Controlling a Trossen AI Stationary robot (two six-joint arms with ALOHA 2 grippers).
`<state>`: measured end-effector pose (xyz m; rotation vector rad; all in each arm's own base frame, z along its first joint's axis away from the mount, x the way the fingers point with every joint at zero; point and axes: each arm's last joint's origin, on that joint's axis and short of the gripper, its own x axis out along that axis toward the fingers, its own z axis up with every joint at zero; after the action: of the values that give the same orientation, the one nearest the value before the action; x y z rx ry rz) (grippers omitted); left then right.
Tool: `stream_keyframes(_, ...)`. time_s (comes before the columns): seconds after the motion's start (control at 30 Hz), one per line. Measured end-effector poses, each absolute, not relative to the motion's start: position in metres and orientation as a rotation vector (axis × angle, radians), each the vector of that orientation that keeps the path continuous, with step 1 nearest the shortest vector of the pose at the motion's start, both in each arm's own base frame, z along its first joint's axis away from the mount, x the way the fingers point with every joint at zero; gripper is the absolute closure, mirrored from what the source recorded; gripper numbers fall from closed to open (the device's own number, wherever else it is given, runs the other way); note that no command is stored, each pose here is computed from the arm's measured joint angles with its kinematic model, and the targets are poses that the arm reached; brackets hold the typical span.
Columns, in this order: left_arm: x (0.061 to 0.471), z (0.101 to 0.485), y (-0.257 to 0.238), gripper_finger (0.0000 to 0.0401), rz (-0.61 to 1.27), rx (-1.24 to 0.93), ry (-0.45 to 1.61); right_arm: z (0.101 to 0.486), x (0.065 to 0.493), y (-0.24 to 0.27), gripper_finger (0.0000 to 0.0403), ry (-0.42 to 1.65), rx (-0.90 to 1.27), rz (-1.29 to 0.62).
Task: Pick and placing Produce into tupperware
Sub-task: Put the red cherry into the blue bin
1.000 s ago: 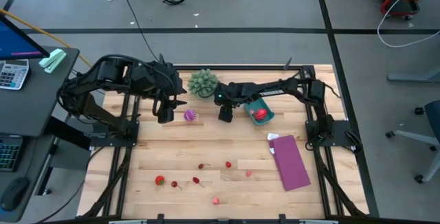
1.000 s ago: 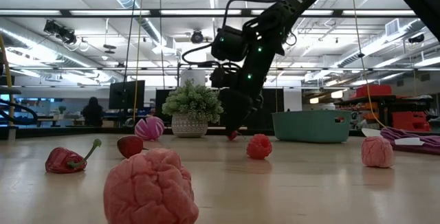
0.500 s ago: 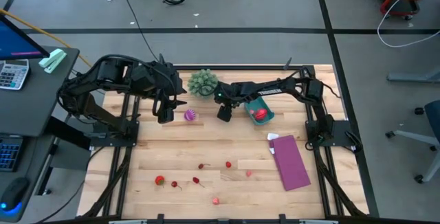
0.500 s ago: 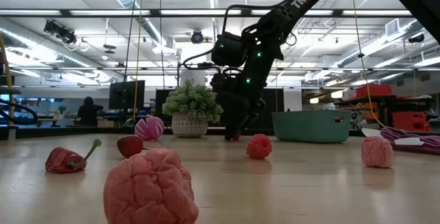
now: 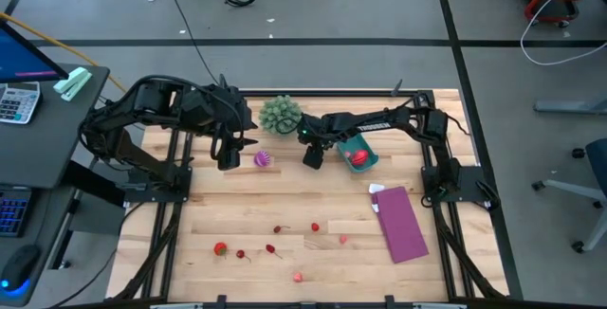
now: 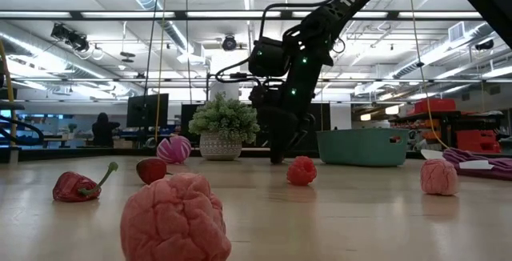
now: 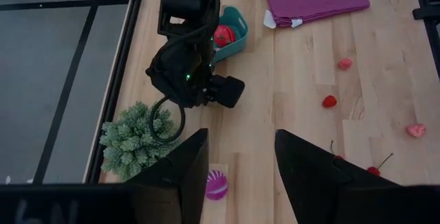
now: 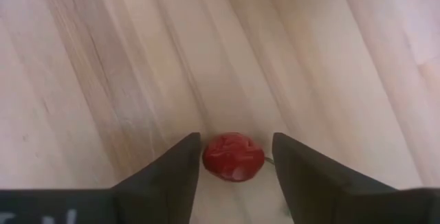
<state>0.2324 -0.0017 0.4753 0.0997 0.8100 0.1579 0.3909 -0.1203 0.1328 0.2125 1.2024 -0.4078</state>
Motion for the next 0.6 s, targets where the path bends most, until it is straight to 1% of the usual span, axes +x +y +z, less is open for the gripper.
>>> stream_keyframes(0.17, 0.2324, 0.4753, -0.0017, 0.0224, 0.158, 0.099, 0.810, 0.1326, 0.3906, -0.1202, 0.0224, 1.201, 0.230, -0.420)
stream_keyframes(0.47, 0.2324, 0.4753, -0.0017, 0.0227, 0.158, 0.099, 0.810, 0.1329, 0.3915, -0.1174, 0.0288, 1.192, 0.262, -0.439)
stream_keyframes(0.6, 0.2324, 0.4754, -0.0017, 0.0224, 0.159, 0.098, 0.809, 0.1373, 0.3906, -0.1173, 0.0302, 1.191, 0.266, -0.455)
